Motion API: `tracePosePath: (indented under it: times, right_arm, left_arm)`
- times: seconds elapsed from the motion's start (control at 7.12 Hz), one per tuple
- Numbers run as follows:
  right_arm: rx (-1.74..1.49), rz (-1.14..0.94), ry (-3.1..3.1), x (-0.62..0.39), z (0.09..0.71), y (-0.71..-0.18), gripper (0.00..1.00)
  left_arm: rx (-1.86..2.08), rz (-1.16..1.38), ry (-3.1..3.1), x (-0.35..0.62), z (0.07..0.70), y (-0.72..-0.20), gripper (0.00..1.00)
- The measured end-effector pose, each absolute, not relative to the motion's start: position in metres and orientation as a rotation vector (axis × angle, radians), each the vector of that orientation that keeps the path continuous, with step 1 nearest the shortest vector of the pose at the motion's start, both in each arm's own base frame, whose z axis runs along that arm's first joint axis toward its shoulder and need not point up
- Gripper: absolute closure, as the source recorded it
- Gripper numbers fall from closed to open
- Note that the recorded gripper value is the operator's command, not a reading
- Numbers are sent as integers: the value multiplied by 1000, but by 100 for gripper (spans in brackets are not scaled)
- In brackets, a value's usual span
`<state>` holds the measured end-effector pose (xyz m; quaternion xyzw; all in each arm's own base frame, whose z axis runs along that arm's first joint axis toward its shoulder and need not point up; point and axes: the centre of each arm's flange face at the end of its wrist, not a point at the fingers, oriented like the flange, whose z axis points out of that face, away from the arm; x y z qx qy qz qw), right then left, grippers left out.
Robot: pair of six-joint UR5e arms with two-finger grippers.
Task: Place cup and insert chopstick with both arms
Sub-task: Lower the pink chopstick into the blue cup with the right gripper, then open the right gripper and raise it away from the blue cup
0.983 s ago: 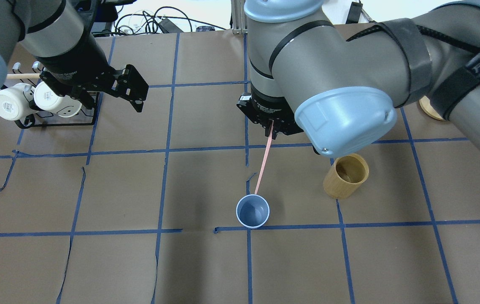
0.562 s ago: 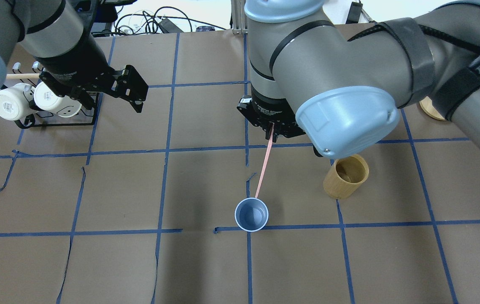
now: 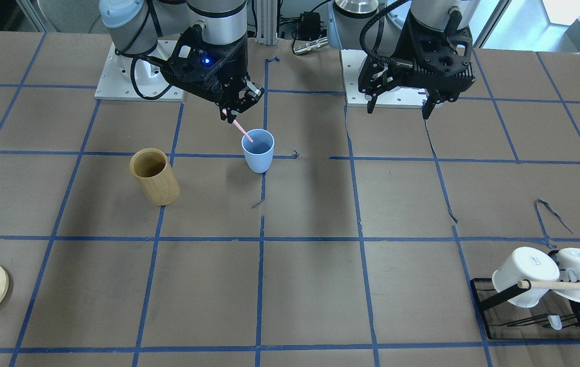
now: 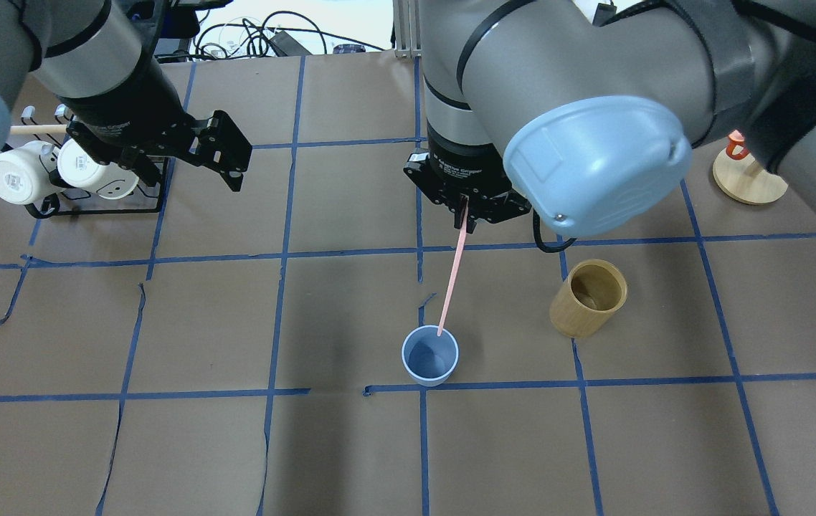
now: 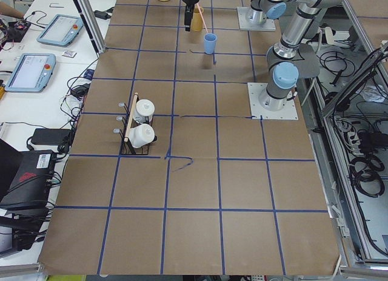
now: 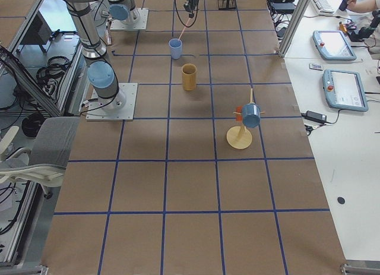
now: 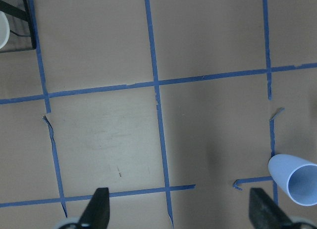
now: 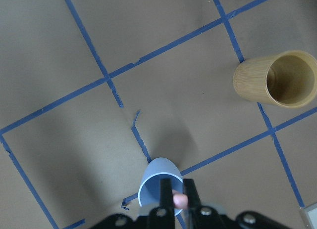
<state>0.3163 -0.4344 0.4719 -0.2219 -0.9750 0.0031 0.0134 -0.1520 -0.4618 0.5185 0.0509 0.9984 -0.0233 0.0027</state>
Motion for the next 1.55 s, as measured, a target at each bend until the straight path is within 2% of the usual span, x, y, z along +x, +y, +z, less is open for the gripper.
tracePosePath:
  times: [0.7, 0.84, 0.98, 1.12, 1.55]
  right_arm:
    - [-698, -58, -3008, 318, 443, -431, 100]
    - [-694, -74, -3002, 318, 435, -428, 93]
    - [-692, -76, -3002, 319, 428, -427, 38]
    - [-690, -65, -3008, 319, 425, -427, 0]
    - [-688, -36, -3020, 321, 426, -429, 0]
  left_arm:
    - [161, -74, 3131, -152, 519, -462, 0]
    - [161, -74, 3131, -152, 519, -461, 0]
    - [161, -73, 3131, -152, 519, -461, 0]
    - [160, -73, 3131, -152, 519, -461, 0]
    - [162, -73, 3131, -153, 519, -461, 0]
